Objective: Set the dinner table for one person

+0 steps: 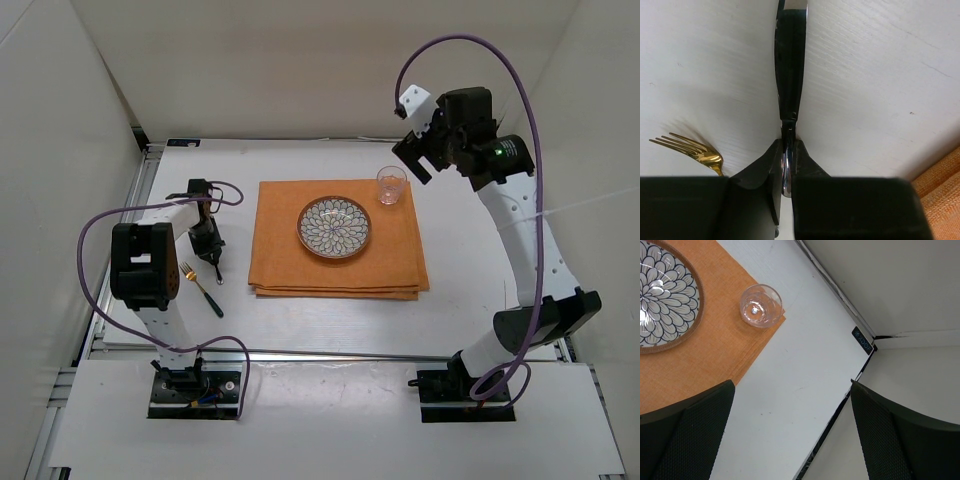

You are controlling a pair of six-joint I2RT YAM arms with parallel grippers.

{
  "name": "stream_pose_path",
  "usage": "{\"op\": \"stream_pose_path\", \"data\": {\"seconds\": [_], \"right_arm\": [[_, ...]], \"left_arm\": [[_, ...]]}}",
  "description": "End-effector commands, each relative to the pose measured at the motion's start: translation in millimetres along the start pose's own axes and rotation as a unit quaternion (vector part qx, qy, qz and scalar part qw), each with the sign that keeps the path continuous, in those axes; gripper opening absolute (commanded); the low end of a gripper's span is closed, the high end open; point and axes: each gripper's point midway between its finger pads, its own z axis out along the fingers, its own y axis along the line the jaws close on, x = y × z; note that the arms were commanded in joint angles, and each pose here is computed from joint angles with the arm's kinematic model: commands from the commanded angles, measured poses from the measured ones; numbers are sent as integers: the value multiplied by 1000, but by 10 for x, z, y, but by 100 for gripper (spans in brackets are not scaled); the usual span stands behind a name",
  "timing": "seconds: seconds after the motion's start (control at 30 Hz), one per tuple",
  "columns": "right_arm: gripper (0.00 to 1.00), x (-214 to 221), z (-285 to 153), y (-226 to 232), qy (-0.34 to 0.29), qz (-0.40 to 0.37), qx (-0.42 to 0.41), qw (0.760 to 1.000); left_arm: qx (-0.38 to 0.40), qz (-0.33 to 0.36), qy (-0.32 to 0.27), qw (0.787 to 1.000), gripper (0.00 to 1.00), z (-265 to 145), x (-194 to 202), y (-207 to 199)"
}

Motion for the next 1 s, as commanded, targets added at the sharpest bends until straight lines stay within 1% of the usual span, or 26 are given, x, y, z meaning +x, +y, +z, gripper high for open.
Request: {"op": "stream_pose_path", "data": {"seconds": [0.0, 0.07, 0.1, 0.13, 0.2, 0.23, 0.37, 0.43, 0.57, 0.67, 0.73, 0.77, 0.8, 0.87, 0.93, 0.97], "right_arm": [[100, -196, -294, -136, -38, 3, 27, 999], [100, -196, -294, -136, -38, 3, 27, 999], [100, -187, -296, -153, -35, -1, 31, 999], [100, -187, -296, -153, -35, -1, 31, 999], [100, -208, -295, -169, -39, -1, 34, 999], [100, -185, -274, -151, -36, -1, 32, 999], [100, -147, -229, -142, -30, -1, 33, 999], [100, -135, -189, -129, -26, 3, 30, 999], [100, -135, -189, -129, -26, 3, 30, 999], [100, -153, -188, -142, -30, 4, 33, 999], [100, -144, -190, -155, -27, 4, 37, 999], [100, -144, -190, -155, -27, 4, 37, 999], [100, -134, -193, -168, -24, 4, 40, 999], [100, -121, -197, -185, -21, 4, 45, 999], [100, -148, -240, -234, -26, -5, 55, 998], [100, -135, -248, -303, -25, -2, 69, 997]], "left_arm": [[-28, 12, 16, 999, 10, 351, 103, 88], [-14, 12, 20, 1000, 10, 314, 122, 44], [-3, 10, 6, 1000, 10, 229, 40, 6], [10, 20, 2, 1000, 10, 149, 19, -67], [20, 19, -5, 1000, 10, 10, -10, -86], [38, 22, -28, 999, 10, -147, -104, -137], [84, 31, -50, 995, 10, -488, -38, -270], [100, 47, -63, 992, 10, -659, 71, -351], [123, 64, -81, 987, 10, -847, 195, -438], [153, 90, -106, 978, 10, -1079, 253, -618], [172, 107, -105, 974, 10, -1150, 349, -727], [187, 133, -100, 968, 10, -1181, 450, -857], [202, 143, -111, 963, 10, -1275, 446, -952], [224, 176, -114, 952, 10, -1396, 550, -1169], [242, 199, -112, 943, 10, -1484, 564, -1402], [247, 215, -102, 939, 10, -1472, 637, -1559]]}}
